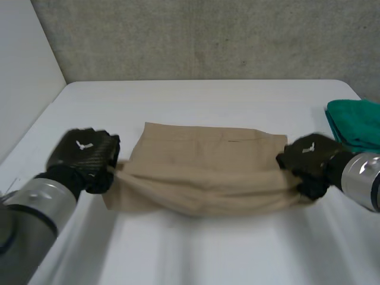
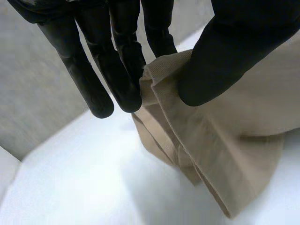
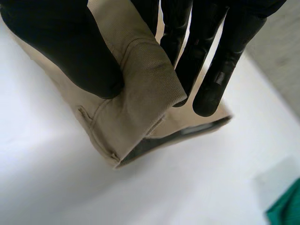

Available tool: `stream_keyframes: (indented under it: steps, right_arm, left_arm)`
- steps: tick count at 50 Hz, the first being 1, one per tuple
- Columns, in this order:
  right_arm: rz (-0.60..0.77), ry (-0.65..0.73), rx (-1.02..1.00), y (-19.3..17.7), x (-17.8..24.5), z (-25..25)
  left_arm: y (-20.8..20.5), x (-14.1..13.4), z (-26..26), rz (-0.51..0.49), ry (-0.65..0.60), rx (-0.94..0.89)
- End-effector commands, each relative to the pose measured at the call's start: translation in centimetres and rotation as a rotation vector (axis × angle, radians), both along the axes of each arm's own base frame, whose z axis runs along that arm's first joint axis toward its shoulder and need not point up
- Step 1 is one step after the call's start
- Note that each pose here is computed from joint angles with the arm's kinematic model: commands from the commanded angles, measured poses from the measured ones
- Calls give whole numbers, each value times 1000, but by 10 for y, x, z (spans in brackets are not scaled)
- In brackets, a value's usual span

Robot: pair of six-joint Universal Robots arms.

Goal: Fold the laundry.

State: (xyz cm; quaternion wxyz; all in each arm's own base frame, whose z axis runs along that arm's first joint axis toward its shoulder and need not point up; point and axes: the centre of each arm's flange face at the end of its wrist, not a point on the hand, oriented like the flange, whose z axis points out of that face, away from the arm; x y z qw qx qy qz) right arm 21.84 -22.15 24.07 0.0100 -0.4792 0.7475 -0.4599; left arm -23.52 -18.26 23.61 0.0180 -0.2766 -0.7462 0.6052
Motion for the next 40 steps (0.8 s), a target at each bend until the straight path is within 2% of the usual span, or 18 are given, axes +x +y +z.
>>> stream_keyframes:
  steps: [1,10,18,30,40]
  right_arm:
    - [8,11,7,-26,8,-18]
    - [-47,-35,4,-81,22,-52]
    - [-110,-48,-171,-139,37,-70]
    - [-95,-69,-259,-181,53,-106]
    - [-68,-58,-376,-199,64,-120]
  left_arm:
    - [-33,-15,-22,6,-28,51]
    - [-92,-45,-46,18,-5,-10]
    - [-149,-70,-61,52,40,-139]
    - [-184,-88,-92,34,-16,-250]
    - [-204,-98,-96,33,-38,-401]
